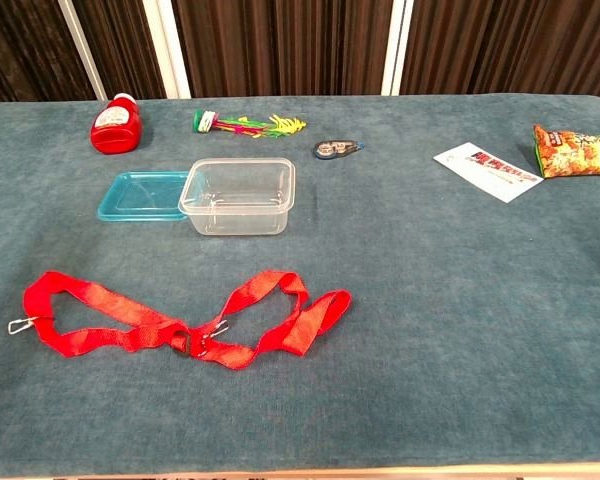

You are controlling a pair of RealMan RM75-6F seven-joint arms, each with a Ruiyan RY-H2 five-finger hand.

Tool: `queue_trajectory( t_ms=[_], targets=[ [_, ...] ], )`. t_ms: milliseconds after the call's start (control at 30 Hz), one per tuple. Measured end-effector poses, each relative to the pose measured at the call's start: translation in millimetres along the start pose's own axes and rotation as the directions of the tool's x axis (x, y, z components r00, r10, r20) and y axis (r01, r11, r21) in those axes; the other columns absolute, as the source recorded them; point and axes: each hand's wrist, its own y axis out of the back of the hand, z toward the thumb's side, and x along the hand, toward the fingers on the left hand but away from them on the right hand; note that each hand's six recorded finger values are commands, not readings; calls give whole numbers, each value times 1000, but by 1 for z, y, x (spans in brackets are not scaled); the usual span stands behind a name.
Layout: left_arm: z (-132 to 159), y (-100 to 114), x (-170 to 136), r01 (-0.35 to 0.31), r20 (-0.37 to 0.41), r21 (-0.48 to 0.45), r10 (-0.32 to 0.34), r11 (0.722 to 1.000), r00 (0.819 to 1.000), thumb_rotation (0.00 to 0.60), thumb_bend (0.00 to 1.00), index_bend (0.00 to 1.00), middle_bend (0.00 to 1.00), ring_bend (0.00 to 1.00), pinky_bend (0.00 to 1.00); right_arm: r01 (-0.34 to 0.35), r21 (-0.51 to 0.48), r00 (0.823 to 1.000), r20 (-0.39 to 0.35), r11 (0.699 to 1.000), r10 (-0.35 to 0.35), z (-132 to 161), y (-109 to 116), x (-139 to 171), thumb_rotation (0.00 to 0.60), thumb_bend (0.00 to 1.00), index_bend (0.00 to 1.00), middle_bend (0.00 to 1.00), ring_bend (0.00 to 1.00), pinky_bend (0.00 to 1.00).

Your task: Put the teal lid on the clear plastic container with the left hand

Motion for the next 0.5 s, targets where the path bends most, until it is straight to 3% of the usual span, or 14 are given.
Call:
queue_trajectory(
  t_ms=[500],
  targets=[
    [-9, -7, 8, 27, -22, -35, -28, 999, 999, 600, 86, 0, 0, 0, 0, -6, -10, 1000, 17, 1000, 6, -2, 1, 2, 600, 392, 57, 38, 23, 0]
  ],
)
